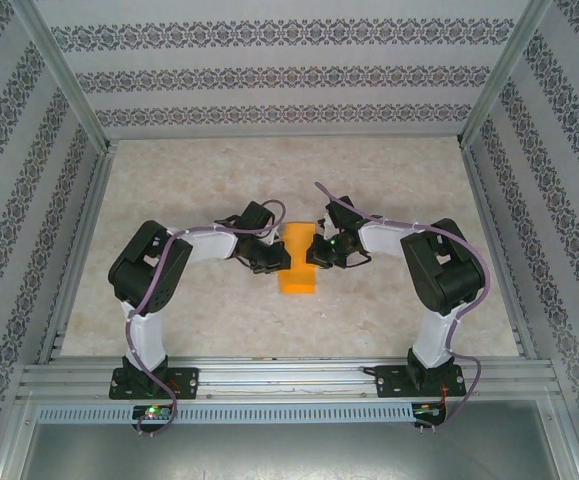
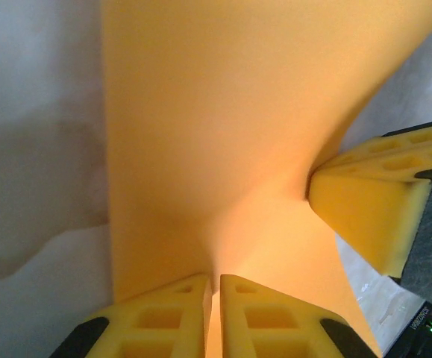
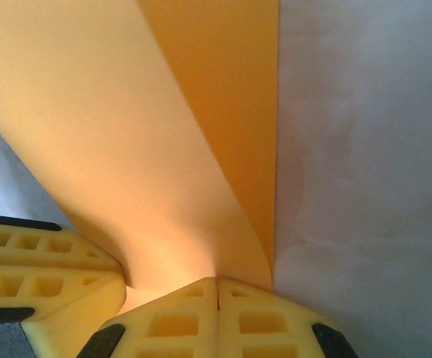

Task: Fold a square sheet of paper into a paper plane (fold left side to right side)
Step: First fold the square sheet of paper in half at the center of the table, then hold the square sheet of paper at the center of the table.

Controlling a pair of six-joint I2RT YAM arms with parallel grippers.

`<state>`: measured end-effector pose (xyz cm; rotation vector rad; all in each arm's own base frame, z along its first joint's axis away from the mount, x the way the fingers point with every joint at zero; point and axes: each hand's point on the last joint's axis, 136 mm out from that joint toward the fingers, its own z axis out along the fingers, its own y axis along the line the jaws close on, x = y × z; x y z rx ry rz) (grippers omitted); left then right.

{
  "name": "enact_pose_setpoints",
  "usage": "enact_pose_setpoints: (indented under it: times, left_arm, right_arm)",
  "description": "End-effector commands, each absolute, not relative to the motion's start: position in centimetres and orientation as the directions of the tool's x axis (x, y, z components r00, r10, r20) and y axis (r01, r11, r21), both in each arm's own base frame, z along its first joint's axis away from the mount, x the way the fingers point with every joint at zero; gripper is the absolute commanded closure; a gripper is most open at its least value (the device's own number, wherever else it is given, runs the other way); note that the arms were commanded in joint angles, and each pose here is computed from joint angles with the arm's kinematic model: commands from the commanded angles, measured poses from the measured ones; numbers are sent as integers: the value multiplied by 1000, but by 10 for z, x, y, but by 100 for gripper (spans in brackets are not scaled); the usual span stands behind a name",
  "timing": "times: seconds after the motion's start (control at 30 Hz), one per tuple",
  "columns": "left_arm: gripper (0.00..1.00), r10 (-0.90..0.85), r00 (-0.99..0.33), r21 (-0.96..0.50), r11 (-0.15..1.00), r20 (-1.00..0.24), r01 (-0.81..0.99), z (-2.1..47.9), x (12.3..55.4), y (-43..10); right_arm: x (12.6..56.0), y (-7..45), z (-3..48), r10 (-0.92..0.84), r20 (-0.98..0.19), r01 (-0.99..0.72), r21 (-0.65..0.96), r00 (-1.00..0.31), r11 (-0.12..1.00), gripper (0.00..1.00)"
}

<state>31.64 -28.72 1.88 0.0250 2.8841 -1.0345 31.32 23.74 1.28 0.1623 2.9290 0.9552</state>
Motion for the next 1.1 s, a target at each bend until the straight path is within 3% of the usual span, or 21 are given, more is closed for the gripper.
enact_pose_setpoints:
  times: [0.0,0.33,0.63,1.07]
  left_arm:
    - [86,-64,-998,-552,833,-22,-41,-1,305,-252]
    - [88,-54,-994,-576,818,-93,10,30,310,-246]
    - [90,-43,-985,-709,699,-167,89,66,327,-282]
    - [91,-13,-995,-692,720,-99,59,30,324,-301]
  right_arm:
    - [280,200,-36,135,86,158,385,-987,909,100]
    - [282,202,-33,128,81,149,395,-989,907,100]
    - [282,202,-31,125,76,145,398,-989,906,100]
    - [282,205,-31,121,79,143,400,-989,905,100]
